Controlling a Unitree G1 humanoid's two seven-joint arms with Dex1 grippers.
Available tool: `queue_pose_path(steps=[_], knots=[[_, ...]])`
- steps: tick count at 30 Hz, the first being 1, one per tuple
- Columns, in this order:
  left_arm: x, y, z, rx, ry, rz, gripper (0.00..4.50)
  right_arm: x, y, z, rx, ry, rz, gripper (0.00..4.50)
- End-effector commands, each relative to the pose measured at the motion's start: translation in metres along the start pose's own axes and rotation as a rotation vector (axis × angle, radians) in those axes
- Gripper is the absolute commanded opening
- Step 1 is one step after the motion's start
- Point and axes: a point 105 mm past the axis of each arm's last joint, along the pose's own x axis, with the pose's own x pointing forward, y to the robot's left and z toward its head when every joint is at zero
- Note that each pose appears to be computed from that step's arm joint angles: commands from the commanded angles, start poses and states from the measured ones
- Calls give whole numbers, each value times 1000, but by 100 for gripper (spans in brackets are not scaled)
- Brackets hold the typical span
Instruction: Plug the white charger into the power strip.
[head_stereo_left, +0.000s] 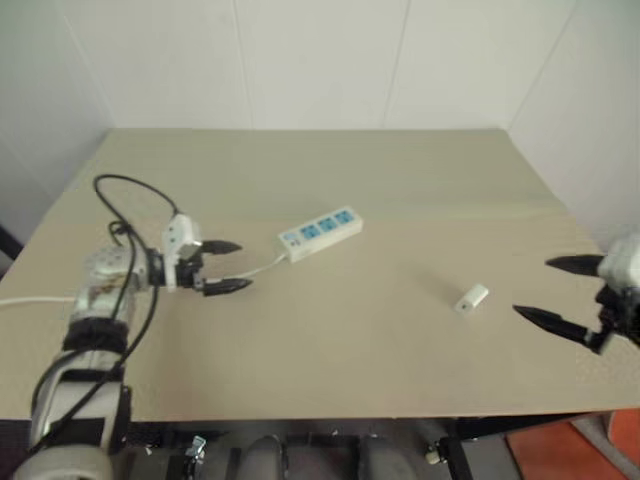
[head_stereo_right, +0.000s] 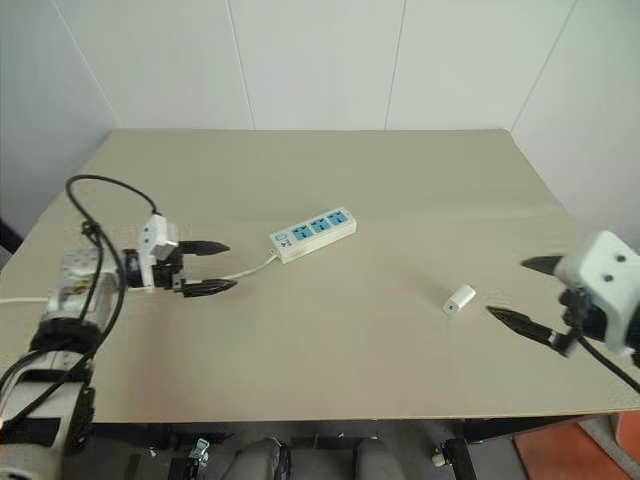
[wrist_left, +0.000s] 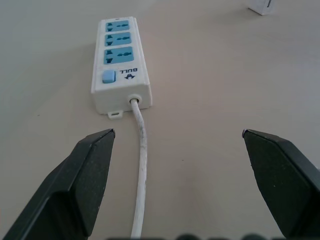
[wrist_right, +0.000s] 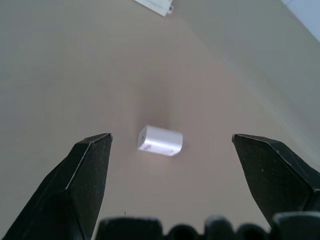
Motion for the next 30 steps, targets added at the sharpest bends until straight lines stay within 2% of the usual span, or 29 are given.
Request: queue_pose_path(steps=[1,4,7,12,16,27,28,30], knots=[[17,14,-3,56,102,41,447,21,21,21,-78,-11,62,450],[35,20,0,12,122,51,447,40,35,34,-118,-45,76,450],[45,20,-8,30,211,40,447,52,42,49,-109,-118,55,450],[53,21,-15,-24,272,60,447,58,49,54,-109,-132,41,450],[55,24,-25,-65,325,115,358,60,50,51,-111,-119,28,450],[51,22,-29,-94,281,119,22,67,47,50,-144,-113,28,450],[50,22,-30,-93,281,119,2,68,47,50,-147,-115,29,450],[48,20,-32,-83,281,109,2,70,47,51,-151,-121,32,450]])
